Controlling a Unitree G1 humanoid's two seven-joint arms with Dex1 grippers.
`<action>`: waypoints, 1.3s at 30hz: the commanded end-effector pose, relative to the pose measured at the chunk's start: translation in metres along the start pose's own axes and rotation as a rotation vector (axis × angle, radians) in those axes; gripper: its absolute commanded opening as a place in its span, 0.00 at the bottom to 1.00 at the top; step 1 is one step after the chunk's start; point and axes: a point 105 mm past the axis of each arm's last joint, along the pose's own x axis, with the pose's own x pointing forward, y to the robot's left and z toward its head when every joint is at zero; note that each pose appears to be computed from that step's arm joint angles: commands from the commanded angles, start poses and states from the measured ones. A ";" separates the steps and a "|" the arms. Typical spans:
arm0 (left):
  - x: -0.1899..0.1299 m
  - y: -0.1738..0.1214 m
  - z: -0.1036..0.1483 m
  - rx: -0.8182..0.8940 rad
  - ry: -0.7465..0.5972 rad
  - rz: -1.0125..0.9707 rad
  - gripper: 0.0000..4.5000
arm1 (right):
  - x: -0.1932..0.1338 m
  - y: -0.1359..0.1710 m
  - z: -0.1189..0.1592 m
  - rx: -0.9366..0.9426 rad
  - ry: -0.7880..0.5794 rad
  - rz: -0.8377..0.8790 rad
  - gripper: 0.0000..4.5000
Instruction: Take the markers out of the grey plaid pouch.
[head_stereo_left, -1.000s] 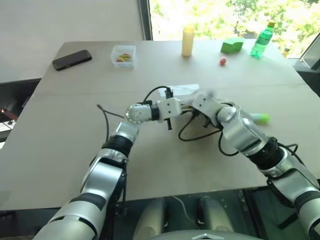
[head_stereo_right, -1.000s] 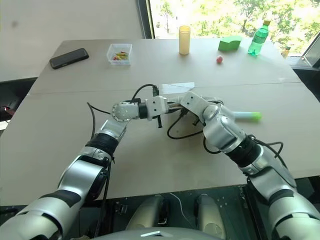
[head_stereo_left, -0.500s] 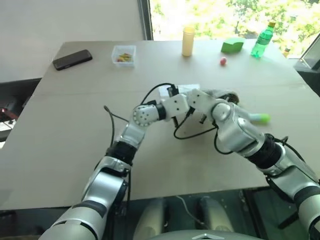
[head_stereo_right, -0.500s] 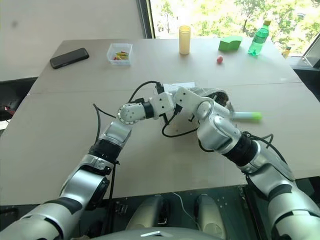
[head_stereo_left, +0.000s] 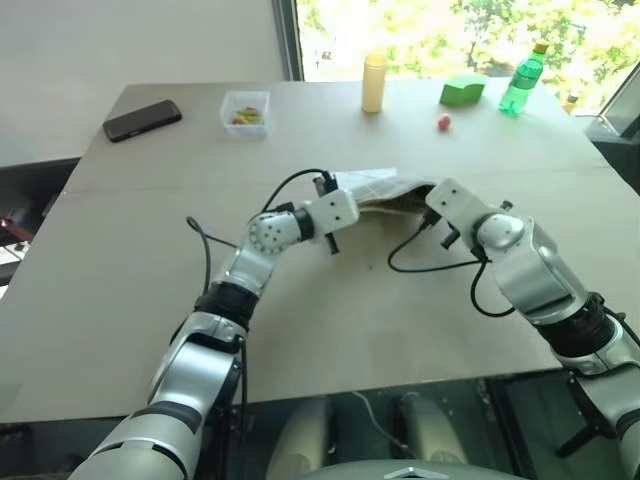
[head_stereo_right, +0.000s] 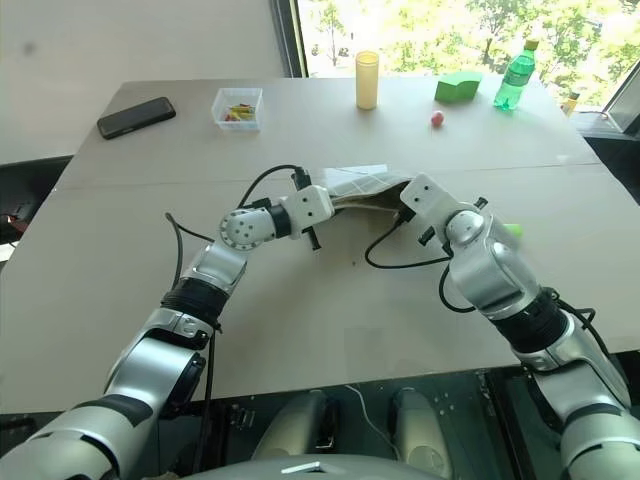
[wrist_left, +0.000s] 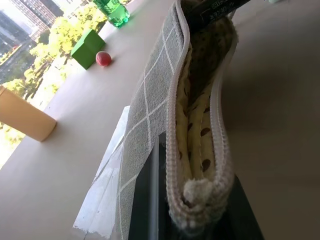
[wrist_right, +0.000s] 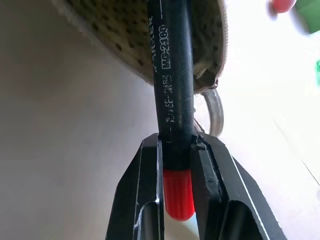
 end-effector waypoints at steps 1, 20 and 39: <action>-0.004 0.006 0.002 -0.025 -0.029 0.025 0.00 | -0.021 -0.011 0.005 0.044 -0.094 -0.019 0.06; -0.025 0.000 -0.003 -0.173 -0.070 0.050 0.00 | -0.037 -0.111 -0.099 -0.302 -0.019 -0.237 0.06; -0.048 -0.013 0.003 -0.212 -0.048 0.071 0.00 | -0.005 -0.135 -0.112 0.097 0.183 -0.228 0.06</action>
